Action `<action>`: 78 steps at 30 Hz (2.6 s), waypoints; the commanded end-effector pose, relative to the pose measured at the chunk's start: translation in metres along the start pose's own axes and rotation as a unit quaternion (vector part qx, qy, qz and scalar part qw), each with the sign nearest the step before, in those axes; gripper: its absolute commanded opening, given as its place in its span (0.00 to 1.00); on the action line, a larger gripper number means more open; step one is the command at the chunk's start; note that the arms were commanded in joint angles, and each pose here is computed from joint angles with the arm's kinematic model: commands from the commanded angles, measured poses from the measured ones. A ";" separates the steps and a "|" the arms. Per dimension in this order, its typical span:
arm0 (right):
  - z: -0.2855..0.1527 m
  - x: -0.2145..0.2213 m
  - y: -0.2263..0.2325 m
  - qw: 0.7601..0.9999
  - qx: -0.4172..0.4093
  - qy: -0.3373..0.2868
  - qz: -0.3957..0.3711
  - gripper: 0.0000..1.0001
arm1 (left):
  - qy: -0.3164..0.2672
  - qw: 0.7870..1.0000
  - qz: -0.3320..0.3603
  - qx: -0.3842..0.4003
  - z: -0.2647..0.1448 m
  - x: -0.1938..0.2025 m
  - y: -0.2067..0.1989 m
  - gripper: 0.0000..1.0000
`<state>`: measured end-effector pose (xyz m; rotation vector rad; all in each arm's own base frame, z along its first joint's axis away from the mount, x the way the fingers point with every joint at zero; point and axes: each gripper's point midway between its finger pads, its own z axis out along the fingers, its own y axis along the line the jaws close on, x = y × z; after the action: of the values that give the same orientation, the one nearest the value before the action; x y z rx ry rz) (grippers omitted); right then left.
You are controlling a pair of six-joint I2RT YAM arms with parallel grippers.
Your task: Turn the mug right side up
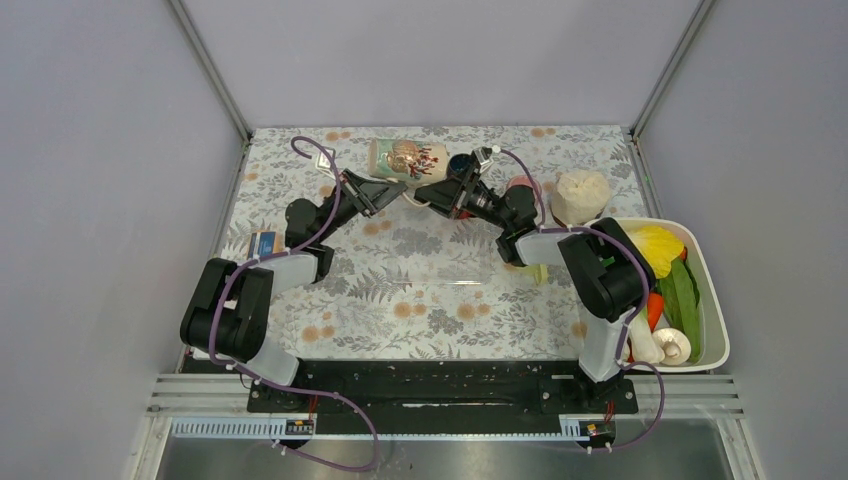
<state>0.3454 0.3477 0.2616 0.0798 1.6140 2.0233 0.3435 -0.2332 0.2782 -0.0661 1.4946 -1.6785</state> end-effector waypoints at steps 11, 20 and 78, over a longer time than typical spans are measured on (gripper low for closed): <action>0.002 -0.031 0.050 0.996 -0.061 -0.051 -0.048 0.34 | 0.072 0.992 0.084 0.061 -0.005 0.035 -0.034 0.00; 0.001 -0.034 0.058 0.995 -0.068 -0.052 -0.047 0.36 | 0.111 0.987 0.092 0.065 -0.005 0.055 -0.031 0.00; -0.049 0.033 0.172 0.918 -0.135 0.231 -0.292 0.00 | 0.097 0.983 0.155 -0.011 -0.006 0.016 -0.012 0.99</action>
<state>0.2969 0.2994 0.3273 -0.5650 1.6470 1.8123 0.3183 -0.2430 0.2499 0.2544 1.6533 -1.4993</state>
